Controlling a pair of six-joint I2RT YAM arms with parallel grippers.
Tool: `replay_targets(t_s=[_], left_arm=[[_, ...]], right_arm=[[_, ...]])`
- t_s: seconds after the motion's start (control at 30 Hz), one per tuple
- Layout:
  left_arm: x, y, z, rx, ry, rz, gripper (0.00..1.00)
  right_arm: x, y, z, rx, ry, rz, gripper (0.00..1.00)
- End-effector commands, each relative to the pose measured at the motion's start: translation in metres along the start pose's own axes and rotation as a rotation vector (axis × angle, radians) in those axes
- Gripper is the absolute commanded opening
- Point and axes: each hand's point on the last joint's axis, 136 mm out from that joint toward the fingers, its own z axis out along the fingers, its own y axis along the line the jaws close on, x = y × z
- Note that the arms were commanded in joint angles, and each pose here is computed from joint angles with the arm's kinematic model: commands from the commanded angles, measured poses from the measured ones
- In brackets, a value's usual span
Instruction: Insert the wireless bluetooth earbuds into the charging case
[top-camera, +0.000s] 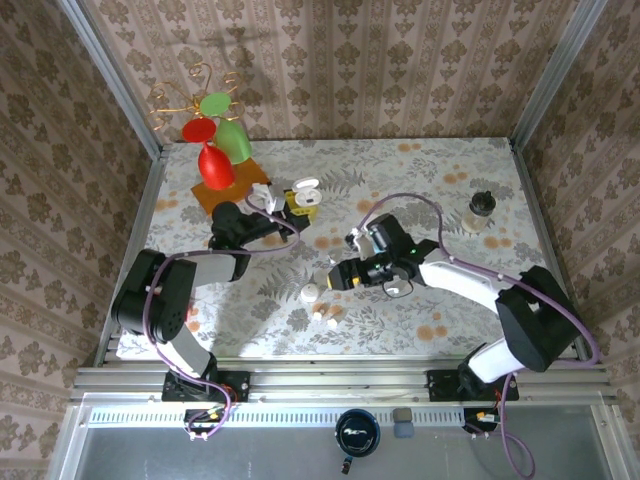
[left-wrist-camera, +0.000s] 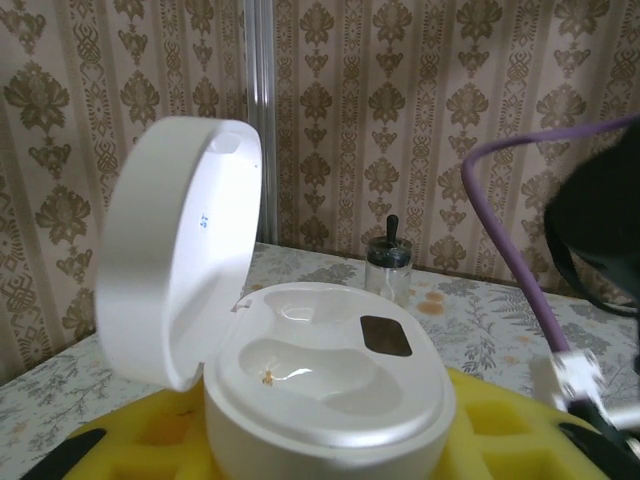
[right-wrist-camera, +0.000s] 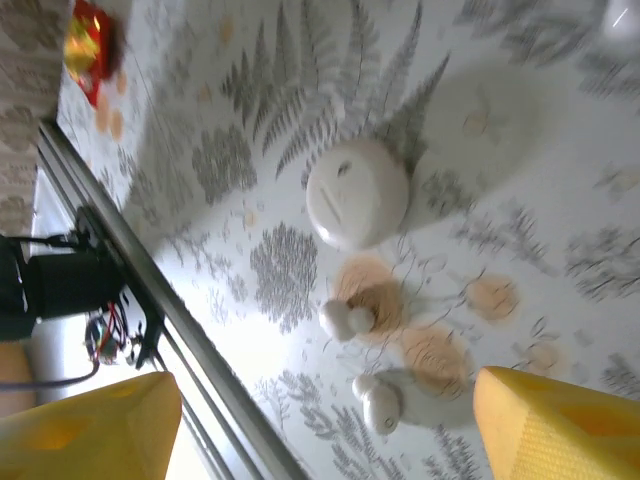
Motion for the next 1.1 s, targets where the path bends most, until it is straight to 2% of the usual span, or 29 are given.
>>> replay_targets(t_s=[0.0,0.23,0.37,0.6,0.83,1.07], left_arm=[[-0.013,-0.001,-0.005,-0.001,-0.029,0.063,0.37],[-0.014,-0.003,-0.007,-0.002,-0.03,0.074,0.37],[-0.015,-0.006,-0.008,0.003,-0.031,0.074,0.37],[-0.015,-0.007,-0.007,0.011,-0.03,0.07,0.37],[-0.018,-0.01,-0.008,0.018,-0.035,0.075,0.37],[-0.017,-0.011,-0.008,0.017,-0.033,0.072,0.37]], right_arm=[[0.022,0.0,0.01,0.014,0.088,0.071,0.73],[0.053,-0.011,0.032,0.077,0.248,0.146,0.61],[0.058,-0.017,0.042,0.108,0.278,0.15,0.5],[0.067,-0.024,0.053,0.124,0.317,0.161,0.4],[0.068,-0.034,0.06,0.165,0.322,0.177,0.26],[0.055,-0.039,0.05,0.203,0.256,0.178,0.21]])
